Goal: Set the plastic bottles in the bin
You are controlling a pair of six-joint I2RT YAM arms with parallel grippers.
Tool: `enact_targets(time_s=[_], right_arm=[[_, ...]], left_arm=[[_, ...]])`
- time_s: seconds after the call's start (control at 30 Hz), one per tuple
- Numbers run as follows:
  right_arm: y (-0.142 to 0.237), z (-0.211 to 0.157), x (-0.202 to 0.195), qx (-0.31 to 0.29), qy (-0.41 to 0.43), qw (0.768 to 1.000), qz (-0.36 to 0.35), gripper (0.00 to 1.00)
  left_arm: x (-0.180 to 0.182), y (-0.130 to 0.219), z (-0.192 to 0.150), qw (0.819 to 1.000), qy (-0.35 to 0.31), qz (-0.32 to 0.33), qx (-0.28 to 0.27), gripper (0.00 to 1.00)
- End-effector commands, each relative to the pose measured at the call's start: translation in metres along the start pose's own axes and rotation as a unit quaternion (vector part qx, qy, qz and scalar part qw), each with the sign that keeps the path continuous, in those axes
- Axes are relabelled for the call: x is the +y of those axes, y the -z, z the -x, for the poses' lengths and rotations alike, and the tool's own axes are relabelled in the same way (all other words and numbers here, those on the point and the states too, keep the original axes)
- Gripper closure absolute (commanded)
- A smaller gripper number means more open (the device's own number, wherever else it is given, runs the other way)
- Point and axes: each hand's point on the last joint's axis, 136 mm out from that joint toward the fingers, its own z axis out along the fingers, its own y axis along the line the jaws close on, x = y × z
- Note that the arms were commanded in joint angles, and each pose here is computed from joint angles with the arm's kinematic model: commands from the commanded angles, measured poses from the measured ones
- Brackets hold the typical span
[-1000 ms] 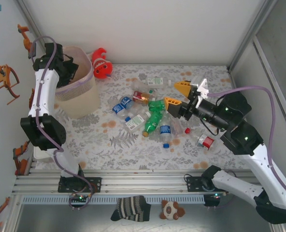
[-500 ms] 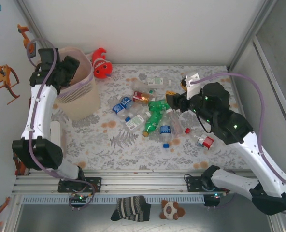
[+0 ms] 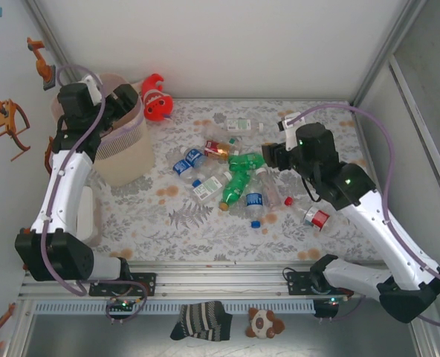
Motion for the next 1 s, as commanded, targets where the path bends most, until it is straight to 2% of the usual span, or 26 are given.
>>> enact_targets(time_s=[0.0, 0.1, 0.2, 0.47, 0.6, 0.7, 0.87, 0.97], right_arm=[[-0.008, -0.019, -0.011, 0.036, -0.037, 0.999, -0.014, 0.32], [-0.016, -0.034, -0.022, 0.070, -0.082, 0.994, -0.016, 0.33], [-0.023, -0.050, -0.034, 0.106, -0.137, 0.985, -0.012, 0.33], [-0.038, -0.099, -0.059, 0.181, -0.195, 0.963, -0.039, 0.33], [-0.044, -0.130, -0.067, 0.234, -0.241, 0.940, -0.059, 0.32], [-0.052, -0.148, -0.060, 0.267, -0.250, 0.930, -0.044, 0.32], [-0.051, -0.170, -0.070, 0.285, -0.263, 0.918, -0.085, 0.32], [-0.047, -0.177, -0.076, 0.277, -0.303, 0.904, -0.120, 0.28]], left_arm=[[-0.044, 0.020, 0.018, 0.984, -0.151, -0.088, -0.047, 0.23], [-0.063, 0.028, 0.015, 0.969, -0.207, -0.130, -0.047, 0.29], [-0.080, 0.036, 0.004, 0.952, -0.253, -0.169, -0.041, 0.30], [-0.107, 0.052, -0.042, 0.920, -0.298, -0.252, -0.003, 0.30], [-0.113, 0.054, -0.074, 0.912, -0.300, -0.279, 0.026, 0.30], [-0.118, 0.053, -0.099, 0.907, -0.304, -0.287, 0.053, 0.30], [-0.122, 0.050, -0.134, 0.899, -0.313, -0.293, 0.092, 0.29], [-0.118, 0.046, -0.144, 0.900, -0.313, -0.284, 0.105, 0.29]])
